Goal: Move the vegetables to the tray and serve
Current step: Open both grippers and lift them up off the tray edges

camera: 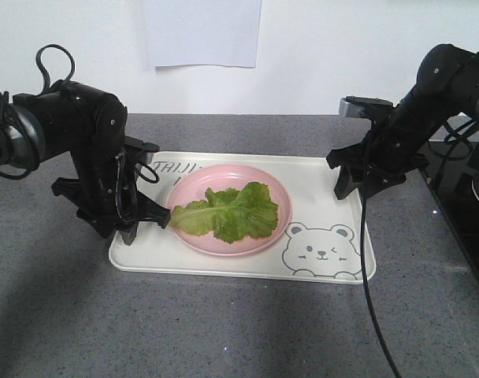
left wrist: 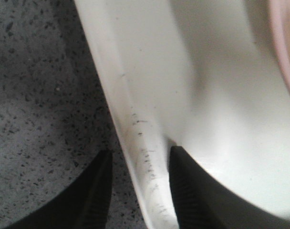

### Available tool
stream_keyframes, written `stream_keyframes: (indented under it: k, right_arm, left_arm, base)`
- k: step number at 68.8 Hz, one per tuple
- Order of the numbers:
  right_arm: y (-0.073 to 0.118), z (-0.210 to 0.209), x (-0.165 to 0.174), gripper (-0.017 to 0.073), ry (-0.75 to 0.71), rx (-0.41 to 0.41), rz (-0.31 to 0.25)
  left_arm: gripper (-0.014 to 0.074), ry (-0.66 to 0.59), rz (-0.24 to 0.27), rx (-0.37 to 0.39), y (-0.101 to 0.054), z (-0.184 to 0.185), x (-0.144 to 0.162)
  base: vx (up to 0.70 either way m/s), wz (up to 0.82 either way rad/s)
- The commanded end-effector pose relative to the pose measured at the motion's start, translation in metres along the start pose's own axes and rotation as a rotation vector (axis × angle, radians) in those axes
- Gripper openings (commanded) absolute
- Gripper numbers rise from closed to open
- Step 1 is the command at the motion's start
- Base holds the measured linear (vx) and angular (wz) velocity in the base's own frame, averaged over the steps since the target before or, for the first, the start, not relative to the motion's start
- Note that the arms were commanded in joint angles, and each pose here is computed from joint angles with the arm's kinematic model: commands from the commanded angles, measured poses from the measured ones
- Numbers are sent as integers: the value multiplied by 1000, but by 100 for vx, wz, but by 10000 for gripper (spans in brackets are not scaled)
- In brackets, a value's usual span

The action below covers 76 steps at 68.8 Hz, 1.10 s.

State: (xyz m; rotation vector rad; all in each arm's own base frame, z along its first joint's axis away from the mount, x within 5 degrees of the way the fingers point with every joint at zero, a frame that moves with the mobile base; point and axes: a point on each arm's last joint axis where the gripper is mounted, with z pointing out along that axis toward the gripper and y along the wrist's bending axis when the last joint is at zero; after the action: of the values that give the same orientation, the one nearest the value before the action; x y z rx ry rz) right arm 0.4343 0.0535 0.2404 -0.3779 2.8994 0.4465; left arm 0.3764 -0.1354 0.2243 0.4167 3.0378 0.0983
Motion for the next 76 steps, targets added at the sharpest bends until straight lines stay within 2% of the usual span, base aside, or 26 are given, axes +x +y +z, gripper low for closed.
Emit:
stream_keyframes:
  k: [1, 15, 26, 38, 47, 54, 62, 68, 76]
  right_arm:
    - [16, -42, 2, 371, -64, -6, -30]
    - [26, -68, -1, 345, -146, -10, -34]
    - [40, -103, 1, 207, -289, -21, -82]
    - [66, -151, 13, -17, -453, -70, -206]
    - [89, -196, 33, -5, -607, -84, -323]
    - [104, -234, 52, -5, -745, -46, -368]
    - [123, -274, 85, -4, -856, 4, -469]
    - [135, -297, 108, -4, -920, 40, -537]
    - [143, -307, 142, -4, -1005, 78, -576]
  left_arm:
    - [294, -80, -9, -4, 4, -39, 6]
    - [293, -155, -8, -22, 8, -62, 11]
    - [286, -291, -14, -21, 12, -90, 16]
    - [223, -524, -52, 12, 16, -141, 30]
    - [141, -725, -85, 51, 21, -189, 53]
    - [71, -897, -95, 88, 25, -230, 82]
    - [4, -1080, -99, 109, 31, -265, 121]
    - [-8, -1178, -97, 120, 33, -271, 149]
    - [-7, -1302, -85, 134, 35, -258, 189]
  base:
    - [0, 0]
    - [0, 0]
    - [0, 0]
    - [0, 0]
    - [0, 0]
    - [0, 0]
    - [0, 0]
    - [0, 0]
    - [0, 0]
